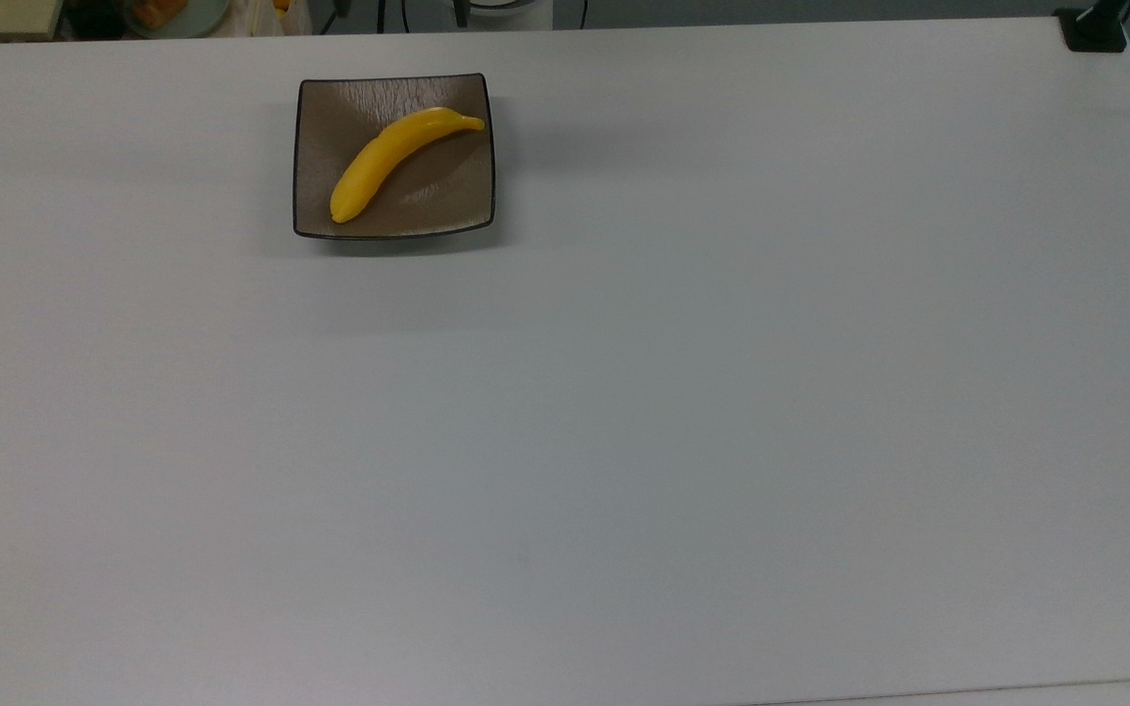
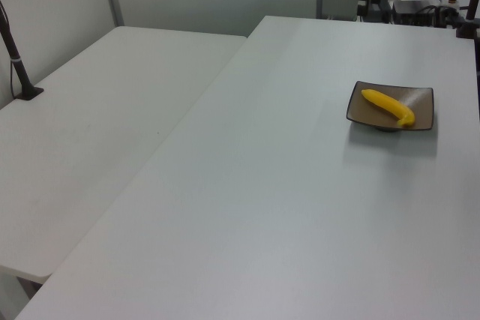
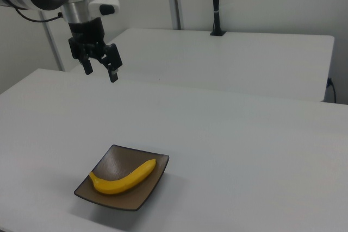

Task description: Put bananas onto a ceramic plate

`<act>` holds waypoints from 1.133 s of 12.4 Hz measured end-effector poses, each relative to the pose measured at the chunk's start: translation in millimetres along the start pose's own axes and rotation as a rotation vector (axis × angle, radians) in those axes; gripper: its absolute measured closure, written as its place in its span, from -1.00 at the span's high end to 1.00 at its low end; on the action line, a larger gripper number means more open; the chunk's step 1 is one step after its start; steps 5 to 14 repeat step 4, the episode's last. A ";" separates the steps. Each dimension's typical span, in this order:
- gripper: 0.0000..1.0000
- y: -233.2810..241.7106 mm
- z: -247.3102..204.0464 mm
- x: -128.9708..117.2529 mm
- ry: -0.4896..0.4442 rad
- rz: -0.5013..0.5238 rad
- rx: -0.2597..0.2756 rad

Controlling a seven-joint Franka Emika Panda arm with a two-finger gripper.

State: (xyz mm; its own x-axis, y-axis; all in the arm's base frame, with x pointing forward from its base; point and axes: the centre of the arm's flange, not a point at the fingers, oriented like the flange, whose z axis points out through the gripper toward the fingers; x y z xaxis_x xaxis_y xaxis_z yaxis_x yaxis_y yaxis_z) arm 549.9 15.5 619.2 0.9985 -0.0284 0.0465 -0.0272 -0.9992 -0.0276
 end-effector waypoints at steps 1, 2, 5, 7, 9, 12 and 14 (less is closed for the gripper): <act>1.00 -0.1 0.4 3.6 0.020 -0.020 0.002; 1.00 -0.1 1.4 6.7 0.037 -0.026 0.002; 1.00 0.0 6.8 8.7 0.035 -0.026 0.003; 1.00 0.0 6.8 8.7 0.035 -0.026 0.003; 1.00 0.0 6.8 8.7 0.035 -0.026 0.003; 1.00 0.0 6.8 8.7 0.035 -0.026 0.003; 1.00 0.0 6.8 8.7 0.035 -0.026 0.003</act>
